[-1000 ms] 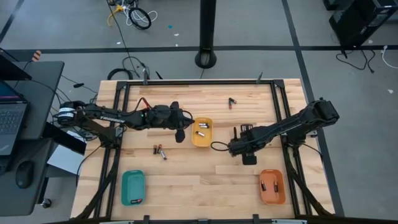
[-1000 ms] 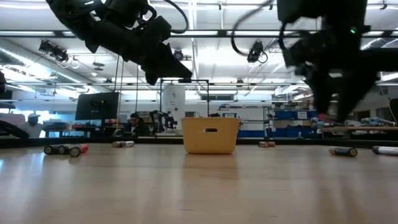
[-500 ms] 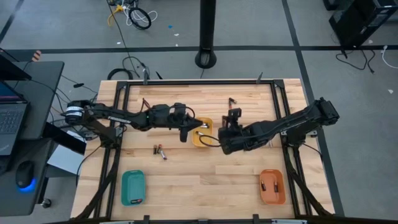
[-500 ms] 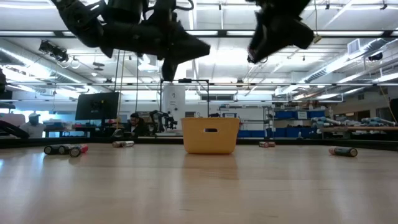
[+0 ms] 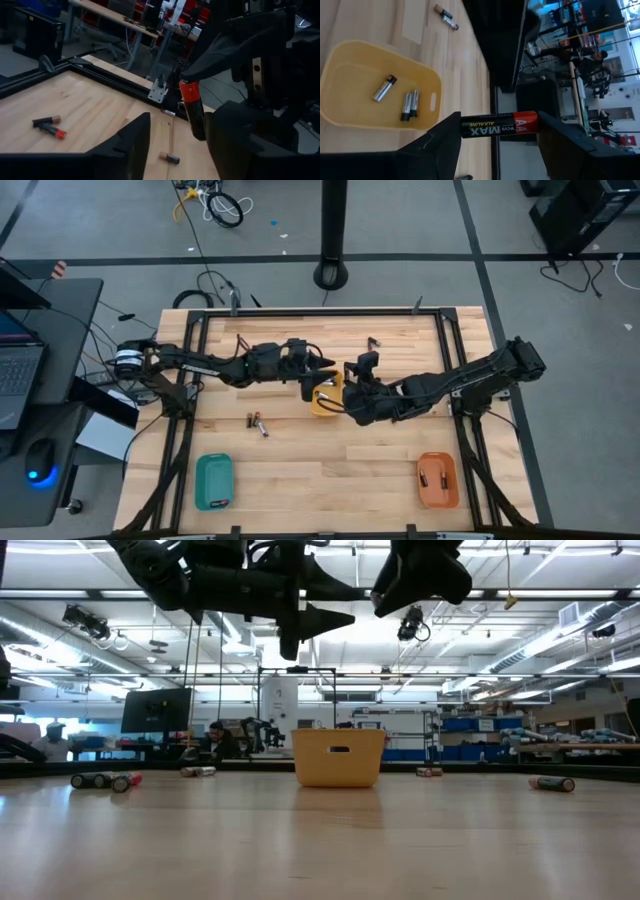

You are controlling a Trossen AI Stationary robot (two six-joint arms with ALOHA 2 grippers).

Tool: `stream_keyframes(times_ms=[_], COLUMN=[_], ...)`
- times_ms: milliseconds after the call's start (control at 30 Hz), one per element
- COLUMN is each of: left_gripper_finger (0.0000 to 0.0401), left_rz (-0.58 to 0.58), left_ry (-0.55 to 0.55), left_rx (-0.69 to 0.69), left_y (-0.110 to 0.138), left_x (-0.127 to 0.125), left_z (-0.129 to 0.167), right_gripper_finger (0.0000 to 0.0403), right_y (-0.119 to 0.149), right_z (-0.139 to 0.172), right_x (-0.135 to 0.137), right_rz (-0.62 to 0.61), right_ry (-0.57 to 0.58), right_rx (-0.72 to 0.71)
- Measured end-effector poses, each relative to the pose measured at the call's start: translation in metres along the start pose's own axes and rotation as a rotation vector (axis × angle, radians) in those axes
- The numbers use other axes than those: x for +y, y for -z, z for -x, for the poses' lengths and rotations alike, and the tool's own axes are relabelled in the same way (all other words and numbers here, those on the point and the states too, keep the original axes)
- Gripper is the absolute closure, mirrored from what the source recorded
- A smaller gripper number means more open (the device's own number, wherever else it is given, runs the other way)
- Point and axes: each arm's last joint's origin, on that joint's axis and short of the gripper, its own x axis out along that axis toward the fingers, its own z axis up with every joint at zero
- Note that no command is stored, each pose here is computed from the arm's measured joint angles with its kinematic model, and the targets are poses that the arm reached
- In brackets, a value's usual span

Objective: Sort batteries
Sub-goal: Put the red battery into the blue bin

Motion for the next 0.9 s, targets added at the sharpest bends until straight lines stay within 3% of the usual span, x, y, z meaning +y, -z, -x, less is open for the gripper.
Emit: stream_keyframes(times_ms=[300, 900], left_gripper_finger=[0.0186, 0.0188], left_rz=[0.005, 0.021], left_ry=[0.044, 0.097], left_rx=[0.004, -0.017], left_y=[0.003, 0.000], left_x=[-0.001, -0.003], left_z=[-0.019, -0.018], right_gripper_finger=[0.0171, 0.0171], right_y=[-0.003, -0.007], right_z=[0.000, 0.000], right_x=[-0.001, -0.003], right_rz=[-0.007, -0.008], right_ry=[0.013, 0.024], right_rx=[-0.018, -0.049])
